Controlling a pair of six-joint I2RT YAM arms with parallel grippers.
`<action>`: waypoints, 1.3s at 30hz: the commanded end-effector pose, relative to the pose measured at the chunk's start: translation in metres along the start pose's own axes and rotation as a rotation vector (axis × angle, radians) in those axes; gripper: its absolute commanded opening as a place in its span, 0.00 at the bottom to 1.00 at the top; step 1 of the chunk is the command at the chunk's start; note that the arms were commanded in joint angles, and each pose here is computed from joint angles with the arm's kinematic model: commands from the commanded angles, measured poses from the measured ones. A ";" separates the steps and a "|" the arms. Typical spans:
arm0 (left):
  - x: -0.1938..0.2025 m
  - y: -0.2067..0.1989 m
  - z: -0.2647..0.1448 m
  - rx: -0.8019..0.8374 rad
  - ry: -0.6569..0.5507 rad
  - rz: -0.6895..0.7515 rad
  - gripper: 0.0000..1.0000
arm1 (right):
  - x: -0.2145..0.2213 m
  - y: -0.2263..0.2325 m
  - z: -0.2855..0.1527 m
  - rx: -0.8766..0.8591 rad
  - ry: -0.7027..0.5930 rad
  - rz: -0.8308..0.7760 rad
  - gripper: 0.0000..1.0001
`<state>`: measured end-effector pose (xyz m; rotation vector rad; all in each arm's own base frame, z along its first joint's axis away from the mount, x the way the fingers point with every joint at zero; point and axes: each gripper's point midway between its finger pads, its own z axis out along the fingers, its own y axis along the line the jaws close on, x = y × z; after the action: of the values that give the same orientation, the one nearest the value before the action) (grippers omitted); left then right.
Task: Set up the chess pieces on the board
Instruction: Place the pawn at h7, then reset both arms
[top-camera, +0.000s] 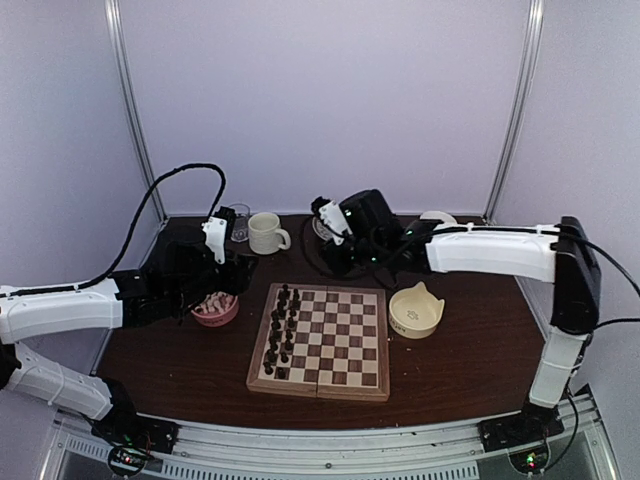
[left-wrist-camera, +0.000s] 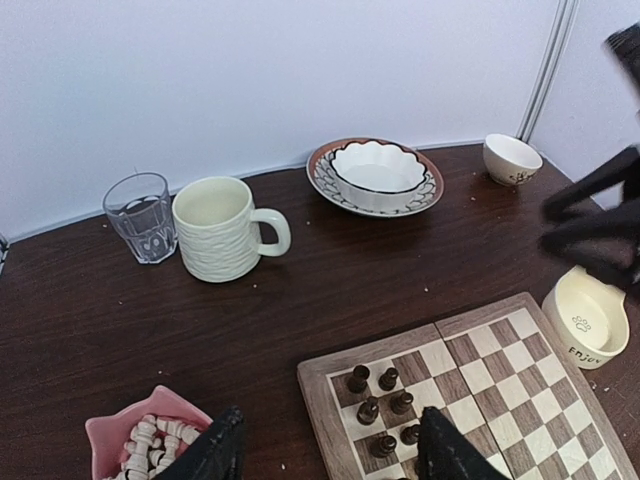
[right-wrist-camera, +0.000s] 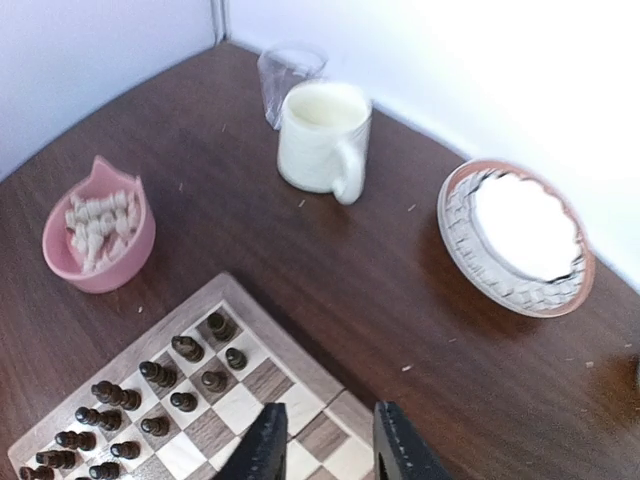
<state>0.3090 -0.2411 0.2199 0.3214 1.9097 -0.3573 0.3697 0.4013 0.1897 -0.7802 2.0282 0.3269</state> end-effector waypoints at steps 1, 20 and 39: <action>-0.014 0.001 -0.002 -0.008 -0.040 0.000 0.60 | -0.031 -0.058 -0.068 0.146 -0.193 0.102 0.38; -0.017 0.005 -0.006 -0.020 -0.058 0.039 0.98 | 0.071 -0.148 -0.177 0.582 -0.304 0.094 1.00; 0.004 0.169 0.003 -0.580 -0.118 0.253 0.98 | 0.154 -0.301 -0.196 0.726 -0.321 0.288 0.91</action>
<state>0.3660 -0.1141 0.1932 0.1721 1.8548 0.1885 0.3524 0.0108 0.2071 0.0439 1.7455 -0.2198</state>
